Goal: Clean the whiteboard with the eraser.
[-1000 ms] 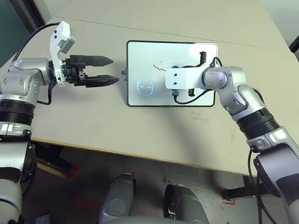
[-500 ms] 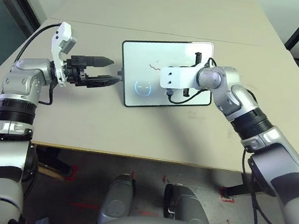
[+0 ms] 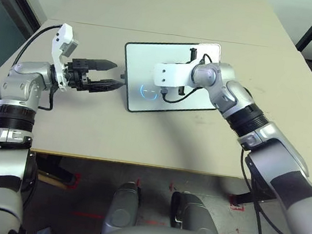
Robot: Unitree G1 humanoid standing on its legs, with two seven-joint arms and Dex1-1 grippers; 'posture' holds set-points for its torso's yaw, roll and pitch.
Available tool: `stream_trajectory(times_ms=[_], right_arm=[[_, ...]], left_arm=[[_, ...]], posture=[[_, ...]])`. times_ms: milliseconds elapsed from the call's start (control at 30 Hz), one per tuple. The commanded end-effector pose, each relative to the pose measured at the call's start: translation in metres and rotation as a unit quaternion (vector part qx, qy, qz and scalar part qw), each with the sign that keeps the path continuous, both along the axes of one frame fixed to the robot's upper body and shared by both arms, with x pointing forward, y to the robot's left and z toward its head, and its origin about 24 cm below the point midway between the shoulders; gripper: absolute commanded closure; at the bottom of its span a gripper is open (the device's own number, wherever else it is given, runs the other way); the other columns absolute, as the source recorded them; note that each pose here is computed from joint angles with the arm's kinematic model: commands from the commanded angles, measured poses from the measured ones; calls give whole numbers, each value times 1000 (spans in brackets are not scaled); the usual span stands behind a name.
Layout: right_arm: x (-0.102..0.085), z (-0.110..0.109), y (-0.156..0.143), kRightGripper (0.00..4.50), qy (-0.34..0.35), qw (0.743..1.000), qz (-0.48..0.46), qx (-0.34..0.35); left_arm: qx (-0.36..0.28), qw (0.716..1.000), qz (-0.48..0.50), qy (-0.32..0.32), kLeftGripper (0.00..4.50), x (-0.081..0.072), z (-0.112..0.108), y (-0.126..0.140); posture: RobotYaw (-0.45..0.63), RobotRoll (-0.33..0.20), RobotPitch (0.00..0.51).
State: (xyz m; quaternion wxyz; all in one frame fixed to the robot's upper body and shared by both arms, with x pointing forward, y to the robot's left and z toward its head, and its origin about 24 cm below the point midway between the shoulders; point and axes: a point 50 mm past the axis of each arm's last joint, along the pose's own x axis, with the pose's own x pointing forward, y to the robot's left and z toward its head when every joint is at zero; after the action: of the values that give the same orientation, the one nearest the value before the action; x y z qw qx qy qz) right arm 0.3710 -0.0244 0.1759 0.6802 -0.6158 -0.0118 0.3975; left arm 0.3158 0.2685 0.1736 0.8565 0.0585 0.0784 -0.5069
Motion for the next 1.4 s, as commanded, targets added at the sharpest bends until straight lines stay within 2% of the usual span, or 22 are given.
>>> stream_trajectory(times_ms=[33,300,500,900,1400], right_arm=[[-2,-2,10,4203,1,1000,15,-11],[-1,-4,21,4203,-2,1000,23,-10],[2,-3,15,4203,-2,1000,15,-10],[9,0,-16,4203,-6,999,-28,-14],[16,-4,-81,4203,-4,994,-104,-39]], left_arm=[[3,1000,4,-1,0,-3,1,2],[2,1000,5,-2,0,-4,2,1],[1,1000,5,-3,0,-3,2,0],[-1,1000,1,-4,0,2,1,-3],[-1,1000,-7,-2,0,5,0,-5]], posture=[[334,0,66],[340,0,61],[336,0,60],[297,0,60],[276,0,68]])
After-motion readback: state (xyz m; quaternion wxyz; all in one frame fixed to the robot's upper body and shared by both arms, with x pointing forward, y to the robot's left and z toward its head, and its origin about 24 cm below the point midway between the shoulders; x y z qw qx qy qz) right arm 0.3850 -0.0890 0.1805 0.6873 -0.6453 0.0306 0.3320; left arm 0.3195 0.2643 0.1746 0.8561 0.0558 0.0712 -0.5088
